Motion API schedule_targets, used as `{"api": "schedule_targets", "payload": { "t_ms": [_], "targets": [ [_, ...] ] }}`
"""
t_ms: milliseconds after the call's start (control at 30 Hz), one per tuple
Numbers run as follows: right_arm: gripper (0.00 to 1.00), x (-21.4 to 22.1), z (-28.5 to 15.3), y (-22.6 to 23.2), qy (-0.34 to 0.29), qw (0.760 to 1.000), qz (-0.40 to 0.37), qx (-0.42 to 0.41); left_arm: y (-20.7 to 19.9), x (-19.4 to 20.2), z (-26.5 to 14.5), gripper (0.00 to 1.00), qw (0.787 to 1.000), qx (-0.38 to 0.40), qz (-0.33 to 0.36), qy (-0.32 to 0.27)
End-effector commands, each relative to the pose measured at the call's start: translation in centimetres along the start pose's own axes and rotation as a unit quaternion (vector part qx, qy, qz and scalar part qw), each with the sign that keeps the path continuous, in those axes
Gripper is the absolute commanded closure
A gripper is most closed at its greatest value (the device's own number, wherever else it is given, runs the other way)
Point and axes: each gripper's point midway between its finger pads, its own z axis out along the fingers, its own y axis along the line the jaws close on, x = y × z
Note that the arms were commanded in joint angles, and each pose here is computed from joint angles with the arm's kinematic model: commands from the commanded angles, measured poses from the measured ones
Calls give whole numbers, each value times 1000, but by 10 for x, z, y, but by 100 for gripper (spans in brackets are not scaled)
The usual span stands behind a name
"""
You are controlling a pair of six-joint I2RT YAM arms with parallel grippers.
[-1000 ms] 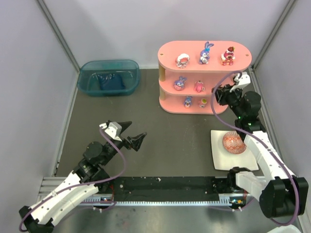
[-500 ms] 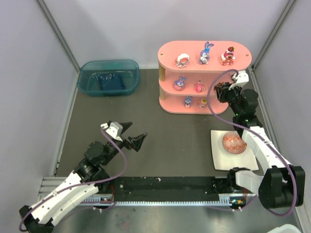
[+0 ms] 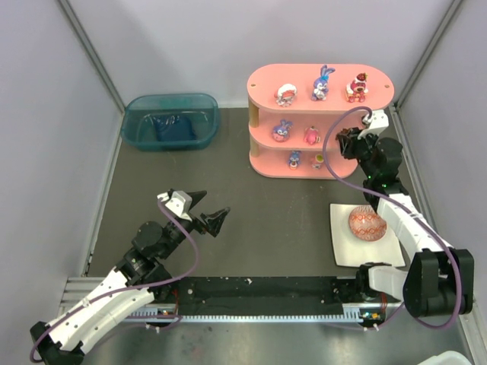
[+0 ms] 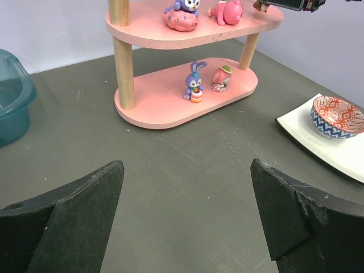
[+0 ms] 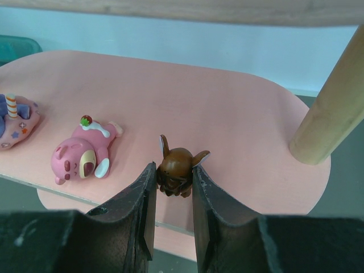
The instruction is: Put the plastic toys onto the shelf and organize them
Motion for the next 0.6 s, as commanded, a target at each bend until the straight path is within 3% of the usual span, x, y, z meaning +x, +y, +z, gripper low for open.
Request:
{"api": "schedule_targets", "payload": {
  "t_ms": [0, 567],
  "targets": [
    [100, -11, 3, -2, -27, 1000, -6, -5, 1, -8, 1, 1, 1000, -6, -1, -16],
    [100, 3, 6, -3, -8, 1000, -2, -3, 2, -8, 0, 1, 1000, -6, -2, -19]
  ]
}}
